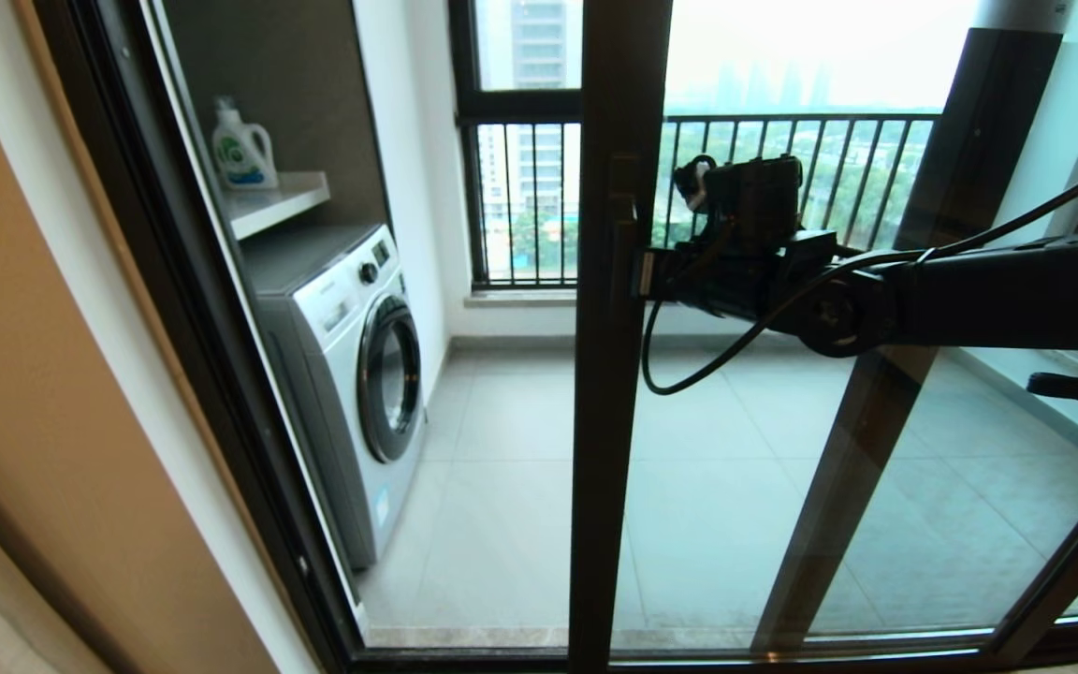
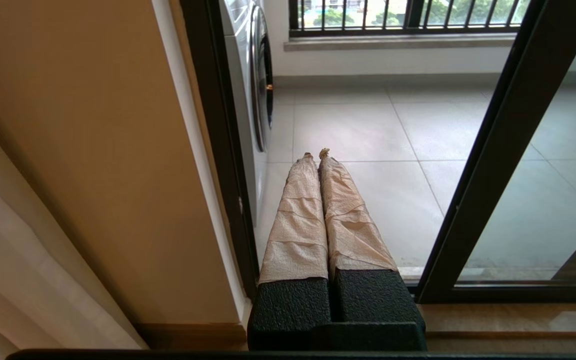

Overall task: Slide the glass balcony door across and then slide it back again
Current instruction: Close the slid door

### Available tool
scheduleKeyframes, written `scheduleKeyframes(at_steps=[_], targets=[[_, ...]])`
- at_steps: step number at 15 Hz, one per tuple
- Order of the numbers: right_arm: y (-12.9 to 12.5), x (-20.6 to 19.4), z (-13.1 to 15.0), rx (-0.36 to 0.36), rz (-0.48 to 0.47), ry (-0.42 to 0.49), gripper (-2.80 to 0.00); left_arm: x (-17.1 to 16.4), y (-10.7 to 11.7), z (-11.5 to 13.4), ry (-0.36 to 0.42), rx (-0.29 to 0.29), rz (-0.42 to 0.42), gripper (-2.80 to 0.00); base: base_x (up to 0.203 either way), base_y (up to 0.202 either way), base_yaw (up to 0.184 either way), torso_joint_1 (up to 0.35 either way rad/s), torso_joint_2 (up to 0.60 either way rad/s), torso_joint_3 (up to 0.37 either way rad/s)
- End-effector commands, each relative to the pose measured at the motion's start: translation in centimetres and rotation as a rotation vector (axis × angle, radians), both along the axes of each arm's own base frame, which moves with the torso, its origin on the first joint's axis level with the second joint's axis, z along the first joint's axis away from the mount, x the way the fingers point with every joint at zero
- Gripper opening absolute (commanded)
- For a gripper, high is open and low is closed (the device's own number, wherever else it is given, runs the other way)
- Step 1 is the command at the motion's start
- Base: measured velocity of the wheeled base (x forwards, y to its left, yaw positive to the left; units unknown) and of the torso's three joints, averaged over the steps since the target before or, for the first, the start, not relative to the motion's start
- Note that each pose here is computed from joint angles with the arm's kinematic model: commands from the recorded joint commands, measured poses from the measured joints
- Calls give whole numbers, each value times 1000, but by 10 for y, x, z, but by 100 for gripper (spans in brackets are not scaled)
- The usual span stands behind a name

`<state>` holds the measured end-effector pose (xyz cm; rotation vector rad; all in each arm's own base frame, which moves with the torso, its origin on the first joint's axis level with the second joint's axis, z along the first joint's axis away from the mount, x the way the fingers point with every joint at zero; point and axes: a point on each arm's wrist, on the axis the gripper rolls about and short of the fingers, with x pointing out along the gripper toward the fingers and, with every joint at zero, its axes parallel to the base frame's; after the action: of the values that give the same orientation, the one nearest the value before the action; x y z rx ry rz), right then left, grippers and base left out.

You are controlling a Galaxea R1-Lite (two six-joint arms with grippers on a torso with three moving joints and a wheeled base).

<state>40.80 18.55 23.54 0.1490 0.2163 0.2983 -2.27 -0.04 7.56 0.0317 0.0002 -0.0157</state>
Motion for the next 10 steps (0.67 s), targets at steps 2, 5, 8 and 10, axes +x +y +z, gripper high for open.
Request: scheduleKeyframes(at_steps=[2, 5, 8, 10], targets=[[-1, 0, 0, 7, -13, 3, -280, 0, 0, 0, 1, 1, 0, -280, 0, 0, 0, 0, 0, 0], [-3, -5, 4, 22, -17, 6, -280, 0, 0, 0, 1, 1, 0, -280, 0, 0, 0, 0, 0, 0], [-7, -12, 9, 24, -17, 7, -280, 0, 0, 0, 1, 1, 0, -280, 0, 0, 0, 0, 0, 0], [-9, -17, 10, 26, -18, 11, -280, 0, 0, 0, 1, 1, 0, -280, 0, 0, 0, 0, 0, 0]])
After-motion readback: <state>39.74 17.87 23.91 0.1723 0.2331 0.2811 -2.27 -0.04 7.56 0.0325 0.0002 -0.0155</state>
